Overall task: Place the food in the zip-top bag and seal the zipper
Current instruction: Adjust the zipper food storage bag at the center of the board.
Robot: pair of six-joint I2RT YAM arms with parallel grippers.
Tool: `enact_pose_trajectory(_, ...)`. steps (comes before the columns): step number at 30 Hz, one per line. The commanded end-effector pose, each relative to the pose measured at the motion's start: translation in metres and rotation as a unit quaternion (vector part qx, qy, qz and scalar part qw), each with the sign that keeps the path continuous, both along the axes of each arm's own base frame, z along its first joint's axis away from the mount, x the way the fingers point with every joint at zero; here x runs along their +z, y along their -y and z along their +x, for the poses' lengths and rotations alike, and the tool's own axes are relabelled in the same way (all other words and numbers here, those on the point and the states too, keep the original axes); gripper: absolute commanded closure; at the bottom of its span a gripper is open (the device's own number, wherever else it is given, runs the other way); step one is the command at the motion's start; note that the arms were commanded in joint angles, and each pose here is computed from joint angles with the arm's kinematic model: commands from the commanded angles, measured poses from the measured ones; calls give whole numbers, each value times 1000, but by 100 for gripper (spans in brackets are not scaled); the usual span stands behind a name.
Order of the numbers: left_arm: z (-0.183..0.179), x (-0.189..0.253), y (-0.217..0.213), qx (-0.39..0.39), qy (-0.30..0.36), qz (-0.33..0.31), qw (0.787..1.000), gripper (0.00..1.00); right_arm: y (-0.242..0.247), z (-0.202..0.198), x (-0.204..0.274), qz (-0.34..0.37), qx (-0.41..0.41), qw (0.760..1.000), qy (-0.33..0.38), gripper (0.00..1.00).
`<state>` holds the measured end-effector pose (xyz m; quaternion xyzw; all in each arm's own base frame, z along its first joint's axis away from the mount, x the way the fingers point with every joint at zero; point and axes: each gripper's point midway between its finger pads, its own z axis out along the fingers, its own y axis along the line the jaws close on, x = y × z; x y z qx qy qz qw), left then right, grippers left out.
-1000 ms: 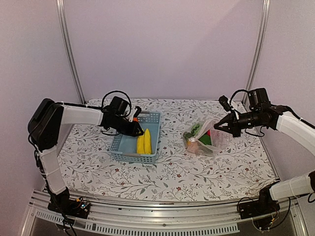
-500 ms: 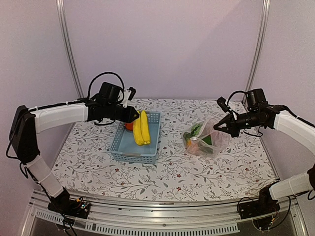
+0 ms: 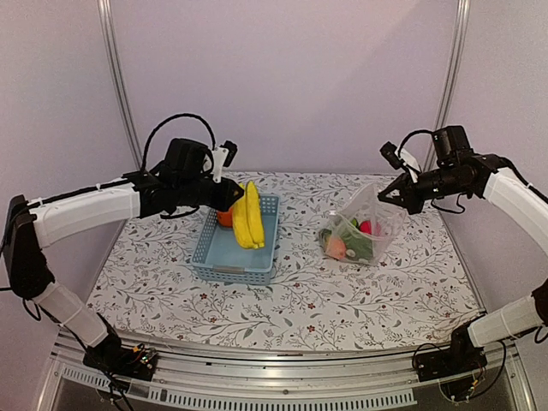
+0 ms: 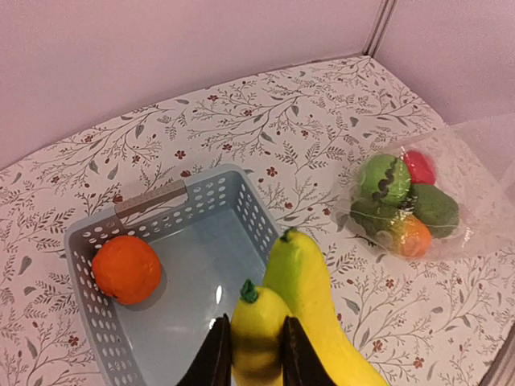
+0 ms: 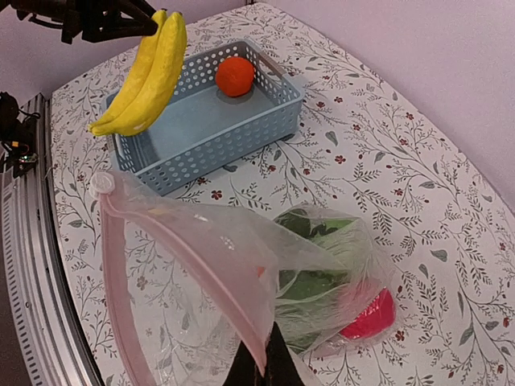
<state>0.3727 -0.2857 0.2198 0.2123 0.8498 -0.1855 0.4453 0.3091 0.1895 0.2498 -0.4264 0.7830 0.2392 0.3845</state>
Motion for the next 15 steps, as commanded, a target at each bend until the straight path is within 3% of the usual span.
enact_pose_trajectory(1,-13,39,9,-18,51,-17,998,91,7,1,18,-27,-3,1000,3,100)
enact_pose_trajectory(10,-48,95,28,-62,104,-62,991,96,6,11,33,-29,-15,999,-1,100)
enact_pose_trajectory(15,-67,114,34,-78,123,-80,986,97,17,41,41,-51,-73,996,18,100)
